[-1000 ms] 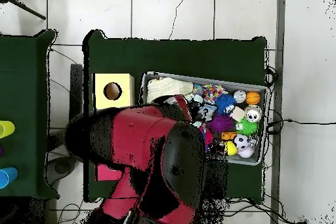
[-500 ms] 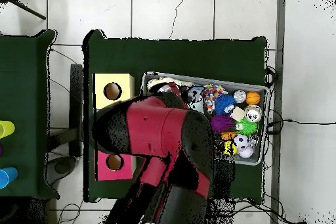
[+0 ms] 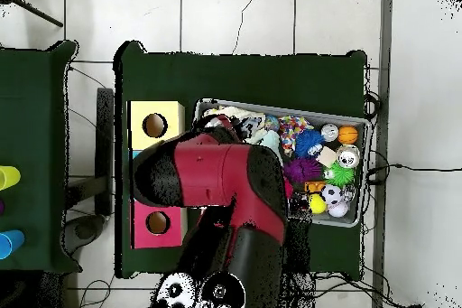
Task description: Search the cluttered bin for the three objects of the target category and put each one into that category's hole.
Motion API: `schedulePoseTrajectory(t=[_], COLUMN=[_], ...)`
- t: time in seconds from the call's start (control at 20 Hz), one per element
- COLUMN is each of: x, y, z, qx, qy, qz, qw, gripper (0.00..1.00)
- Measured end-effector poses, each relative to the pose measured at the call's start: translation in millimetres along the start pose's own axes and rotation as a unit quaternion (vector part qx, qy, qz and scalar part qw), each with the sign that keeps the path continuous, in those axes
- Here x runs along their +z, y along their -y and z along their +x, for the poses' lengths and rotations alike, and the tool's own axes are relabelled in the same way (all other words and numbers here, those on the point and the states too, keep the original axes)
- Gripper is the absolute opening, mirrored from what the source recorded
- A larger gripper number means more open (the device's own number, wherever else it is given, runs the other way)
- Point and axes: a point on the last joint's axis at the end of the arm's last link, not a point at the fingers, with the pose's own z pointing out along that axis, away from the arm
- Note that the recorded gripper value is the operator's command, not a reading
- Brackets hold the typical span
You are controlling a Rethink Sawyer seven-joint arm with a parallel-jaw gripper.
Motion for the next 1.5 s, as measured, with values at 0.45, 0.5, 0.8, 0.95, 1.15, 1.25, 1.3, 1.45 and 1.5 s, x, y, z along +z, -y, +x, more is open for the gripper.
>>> schedulePoseTrajectory(t=[0.45, 0.5, 0.8, 0.95, 1.15, 1.25, 1.3, 1.45, 1.5], x=[47, 52, 59, 57, 48, 42, 37, 21, 16], y=[1, 1, -2, -9, -20, -25, -26, -30, -31], z=[37.3, 43.6, 73.9, 82.3, 92.9, 98.6, 101.7, 111.8, 115.3], qx=[0.01, 0.01, 0.001, -0.003, -0.012, -0.017, -0.02, -0.033, -0.037], qy=[-0.078, -0.089, -0.13, -0.143, -0.156, -0.161, -0.164, -0.17, -0.173], qz=[-0.023, -0.023, -0.027, -0.032, -0.038, -0.038, -0.036, -0.027, -0.023], qw=[0.9966, 0.9957, 0.9911, 0.9892, 0.987, 0.986, 0.9856, 0.9845, 0.984], gripper=[0.0, 0.0, 0.0, 0.0, 0.0, 0.0, 0.0, 0.0, 0.0])
